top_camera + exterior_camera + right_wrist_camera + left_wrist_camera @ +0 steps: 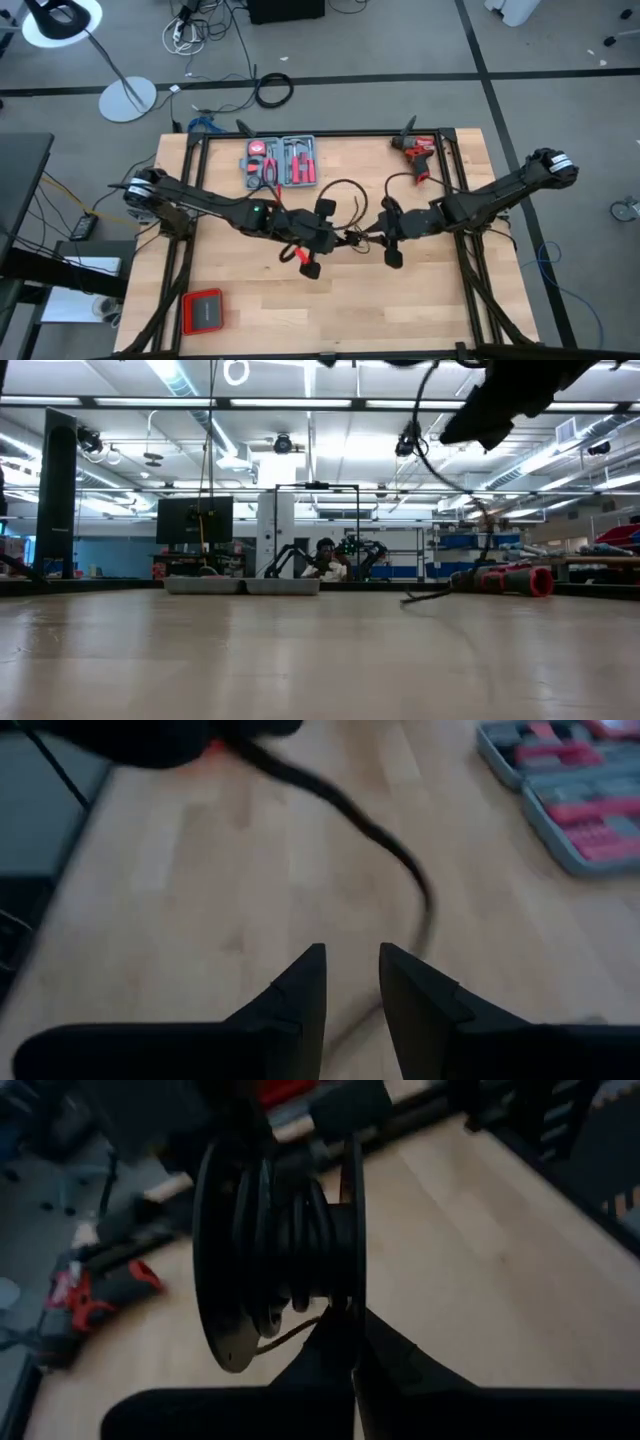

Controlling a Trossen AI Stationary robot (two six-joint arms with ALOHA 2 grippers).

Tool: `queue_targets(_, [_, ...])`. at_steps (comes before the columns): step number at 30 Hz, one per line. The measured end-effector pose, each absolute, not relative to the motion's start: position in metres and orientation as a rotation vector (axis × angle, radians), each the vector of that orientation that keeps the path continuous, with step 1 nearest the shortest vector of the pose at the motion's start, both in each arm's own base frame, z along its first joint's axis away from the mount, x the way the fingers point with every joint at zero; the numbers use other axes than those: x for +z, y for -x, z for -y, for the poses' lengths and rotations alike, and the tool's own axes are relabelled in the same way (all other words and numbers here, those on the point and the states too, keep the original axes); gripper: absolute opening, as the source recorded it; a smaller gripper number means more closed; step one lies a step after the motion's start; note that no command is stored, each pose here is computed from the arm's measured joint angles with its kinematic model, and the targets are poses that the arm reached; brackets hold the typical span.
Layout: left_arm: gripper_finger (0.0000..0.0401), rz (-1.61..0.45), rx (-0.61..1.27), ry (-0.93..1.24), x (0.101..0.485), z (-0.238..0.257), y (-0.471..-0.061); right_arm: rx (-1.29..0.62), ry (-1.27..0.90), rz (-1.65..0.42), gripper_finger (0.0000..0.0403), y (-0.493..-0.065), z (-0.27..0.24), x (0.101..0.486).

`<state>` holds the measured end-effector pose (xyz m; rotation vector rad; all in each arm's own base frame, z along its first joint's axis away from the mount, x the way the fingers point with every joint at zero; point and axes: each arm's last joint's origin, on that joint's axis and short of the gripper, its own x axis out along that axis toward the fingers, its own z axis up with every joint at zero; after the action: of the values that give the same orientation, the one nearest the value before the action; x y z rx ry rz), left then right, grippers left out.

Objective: Coil cords

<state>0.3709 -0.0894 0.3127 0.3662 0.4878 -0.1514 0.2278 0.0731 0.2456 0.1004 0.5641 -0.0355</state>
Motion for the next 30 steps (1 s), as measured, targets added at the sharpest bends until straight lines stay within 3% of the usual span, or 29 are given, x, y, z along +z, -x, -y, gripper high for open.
queue_targets(11, [0.0,-0.435,-0.214,-0.364,0.326,0.101,-0.361,-0.066,-0.037,-0.47,0.0094,-0.232,-0.081,0.238])
queue_targets(20, [0.0,-0.446,-0.216,-0.37,0.325,0.101,-0.36,0.033,-0.042,-0.322,0.0091,-0.219,-0.088,0.264])
queue_targets(30, [0.0,-0.415,-0.238,-0.358,0.327,0.102,-0.361,-0.018,0.031,-0.32,0.0091,-0.217,-0.093,0.263])
